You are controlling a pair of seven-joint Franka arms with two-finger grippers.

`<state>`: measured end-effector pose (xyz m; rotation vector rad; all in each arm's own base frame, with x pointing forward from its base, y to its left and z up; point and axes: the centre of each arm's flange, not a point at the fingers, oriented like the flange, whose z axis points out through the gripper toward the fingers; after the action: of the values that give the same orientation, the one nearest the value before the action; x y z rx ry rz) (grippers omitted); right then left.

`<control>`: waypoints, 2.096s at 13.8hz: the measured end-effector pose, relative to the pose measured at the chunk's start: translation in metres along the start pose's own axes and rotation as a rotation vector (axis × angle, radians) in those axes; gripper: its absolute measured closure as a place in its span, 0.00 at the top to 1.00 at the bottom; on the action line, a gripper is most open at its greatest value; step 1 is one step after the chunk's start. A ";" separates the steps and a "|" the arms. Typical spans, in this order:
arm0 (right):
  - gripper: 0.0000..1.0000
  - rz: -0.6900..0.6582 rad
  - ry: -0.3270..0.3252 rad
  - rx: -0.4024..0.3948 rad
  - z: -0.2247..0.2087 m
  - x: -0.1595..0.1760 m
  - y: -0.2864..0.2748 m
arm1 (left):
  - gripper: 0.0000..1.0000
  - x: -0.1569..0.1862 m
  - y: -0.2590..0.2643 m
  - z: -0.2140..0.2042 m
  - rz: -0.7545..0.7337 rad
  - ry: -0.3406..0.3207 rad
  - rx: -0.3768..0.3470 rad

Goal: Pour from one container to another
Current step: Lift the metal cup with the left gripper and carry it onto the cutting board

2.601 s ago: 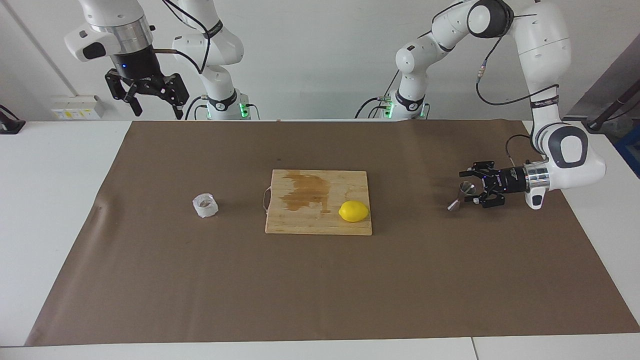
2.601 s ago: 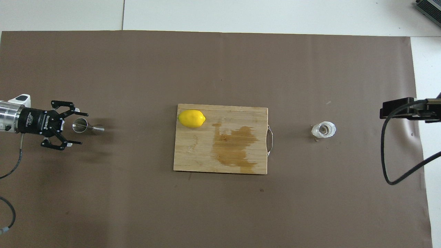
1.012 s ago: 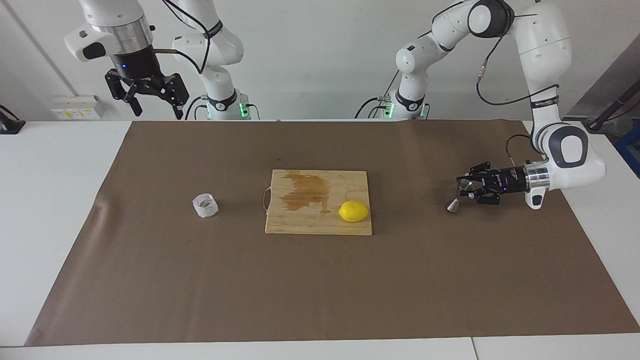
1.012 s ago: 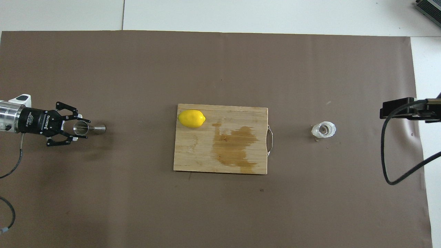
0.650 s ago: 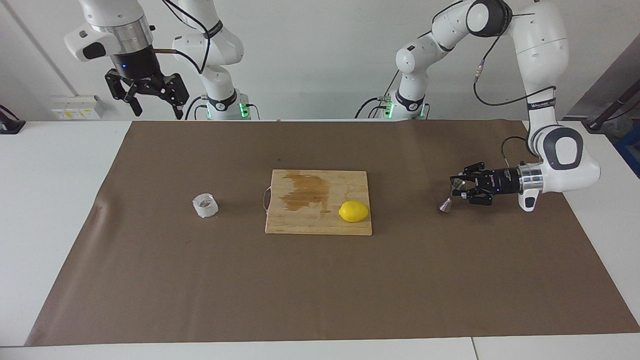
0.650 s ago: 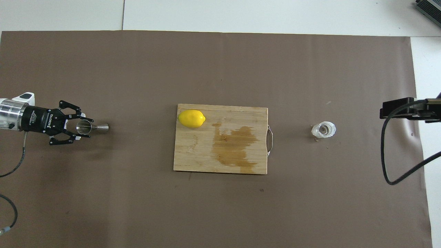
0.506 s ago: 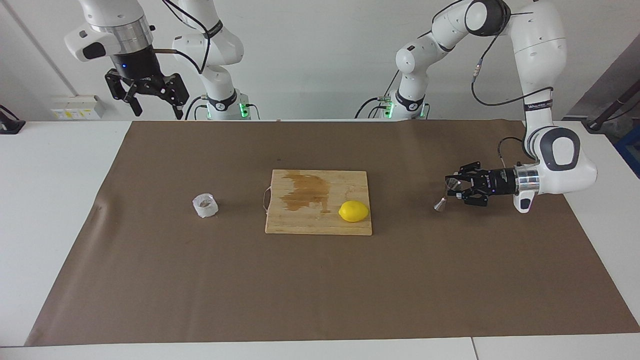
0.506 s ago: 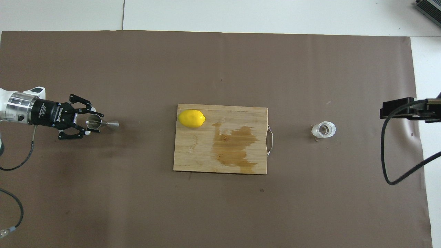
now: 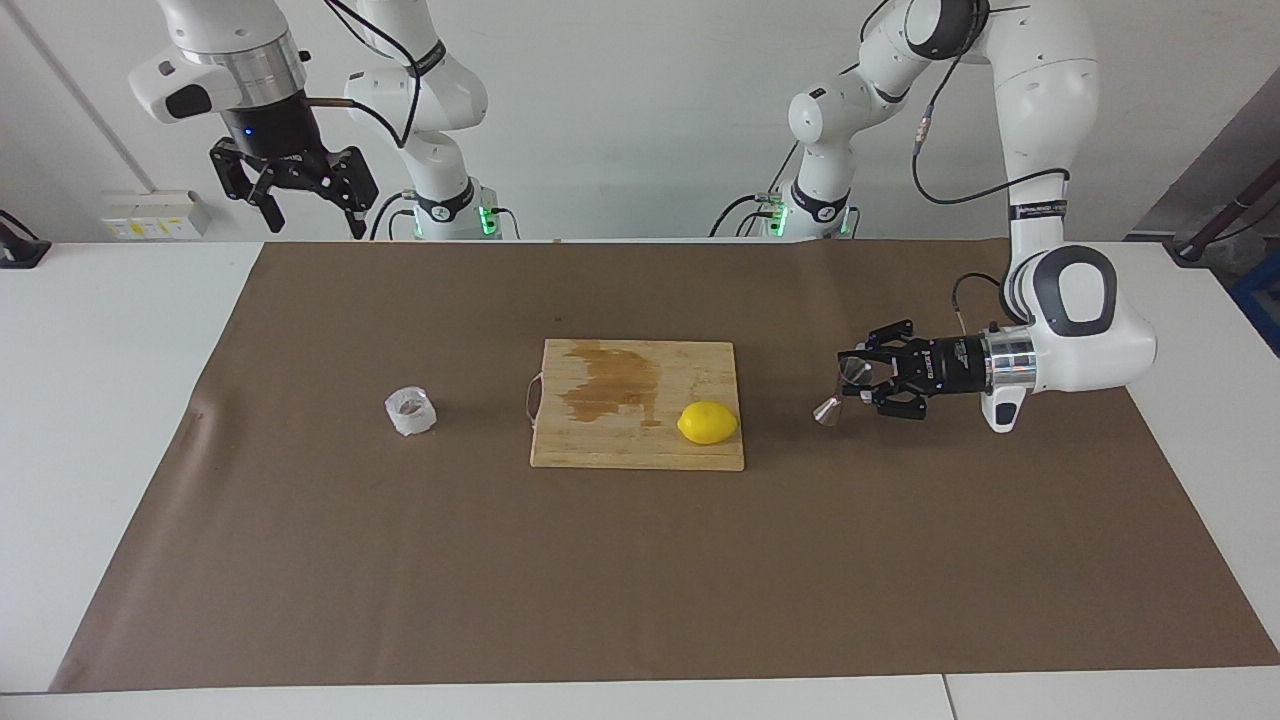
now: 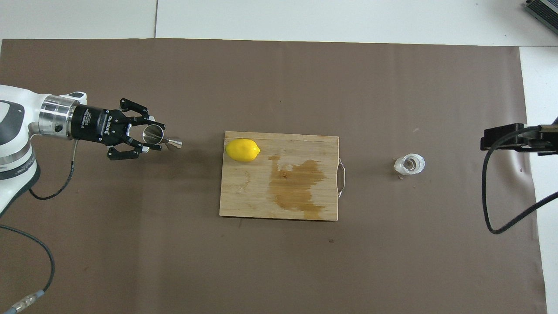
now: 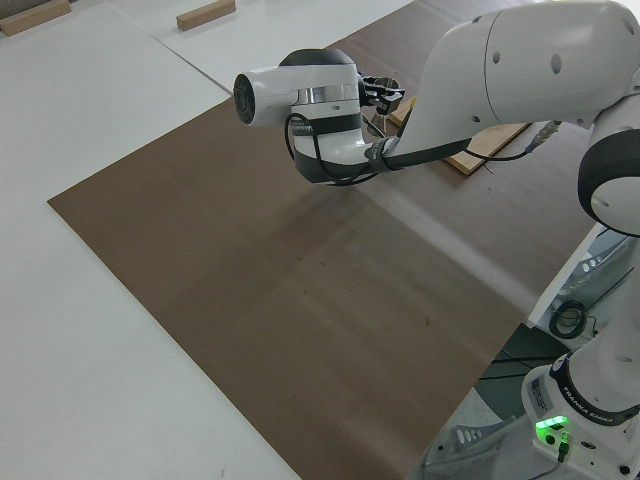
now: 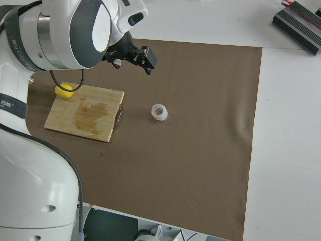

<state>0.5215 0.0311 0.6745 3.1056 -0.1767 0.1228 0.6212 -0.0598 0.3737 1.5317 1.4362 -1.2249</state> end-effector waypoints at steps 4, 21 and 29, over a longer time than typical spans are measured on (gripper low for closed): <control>1.00 0.000 0.000 0.000 0.000 0.000 0.000 | 0.50 -0.046 0.007 0.046 -0.054 -0.026 -0.059; 1.00 0.000 0.000 0.000 0.000 0.000 0.000 | 0.50 -0.063 -0.091 0.303 -0.216 -0.001 -0.395; 1.00 0.000 0.000 0.000 0.000 0.000 0.000 | 0.50 -0.041 -0.103 0.310 -0.176 0.027 -0.391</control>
<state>0.5215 0.0311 0.6745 3.1056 -0.1767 0.1228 0.4684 -0.3481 0.3269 1.1795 1.7385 -0.9507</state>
